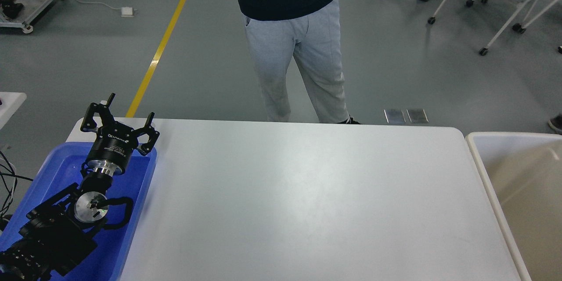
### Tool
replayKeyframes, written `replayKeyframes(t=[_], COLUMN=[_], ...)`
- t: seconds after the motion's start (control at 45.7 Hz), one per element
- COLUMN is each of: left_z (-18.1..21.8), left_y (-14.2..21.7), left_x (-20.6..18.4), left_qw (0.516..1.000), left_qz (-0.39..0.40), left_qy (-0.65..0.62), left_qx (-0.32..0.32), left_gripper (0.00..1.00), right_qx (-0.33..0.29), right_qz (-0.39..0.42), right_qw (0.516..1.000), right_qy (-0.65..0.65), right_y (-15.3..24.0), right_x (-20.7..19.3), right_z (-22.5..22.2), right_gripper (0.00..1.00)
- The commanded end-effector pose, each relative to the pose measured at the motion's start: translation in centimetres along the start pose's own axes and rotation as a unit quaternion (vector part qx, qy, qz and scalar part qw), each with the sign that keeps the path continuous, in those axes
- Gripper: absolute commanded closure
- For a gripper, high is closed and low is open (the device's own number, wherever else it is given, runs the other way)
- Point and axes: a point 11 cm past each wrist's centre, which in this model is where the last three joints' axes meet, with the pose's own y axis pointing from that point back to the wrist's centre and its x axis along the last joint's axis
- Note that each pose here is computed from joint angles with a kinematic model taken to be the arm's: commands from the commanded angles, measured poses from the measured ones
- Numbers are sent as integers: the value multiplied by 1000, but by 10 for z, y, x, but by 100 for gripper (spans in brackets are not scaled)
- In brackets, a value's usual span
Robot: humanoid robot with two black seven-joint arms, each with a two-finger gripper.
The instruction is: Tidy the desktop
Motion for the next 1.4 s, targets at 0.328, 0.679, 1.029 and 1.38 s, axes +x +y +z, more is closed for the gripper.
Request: replayKeyframes(t=[0.328,0.679,1.029,1.38], left_z=[0,0,0,0], left_y=[0,0,-1,0], left_x=[0,0,-1,0], left_qw=[1000,1000,1000,1000], left_qz=[0,0,-1,0], left_qy=[0,0,1,0], left_qx=[0,0,0,0], left_gripper=[0,0,0,0], right_qx=[193,197,201,171], right_qz=[-150,-190,-159,-176], right_qw=[945,933,931,940], right_qy=[-217,-233,-260,-238], right_y=[35,50,47,52], right_x=[-96,-173,-187,-203], right_z=[-103,-39,-18,8], right_gripper=[1,1,1,1])
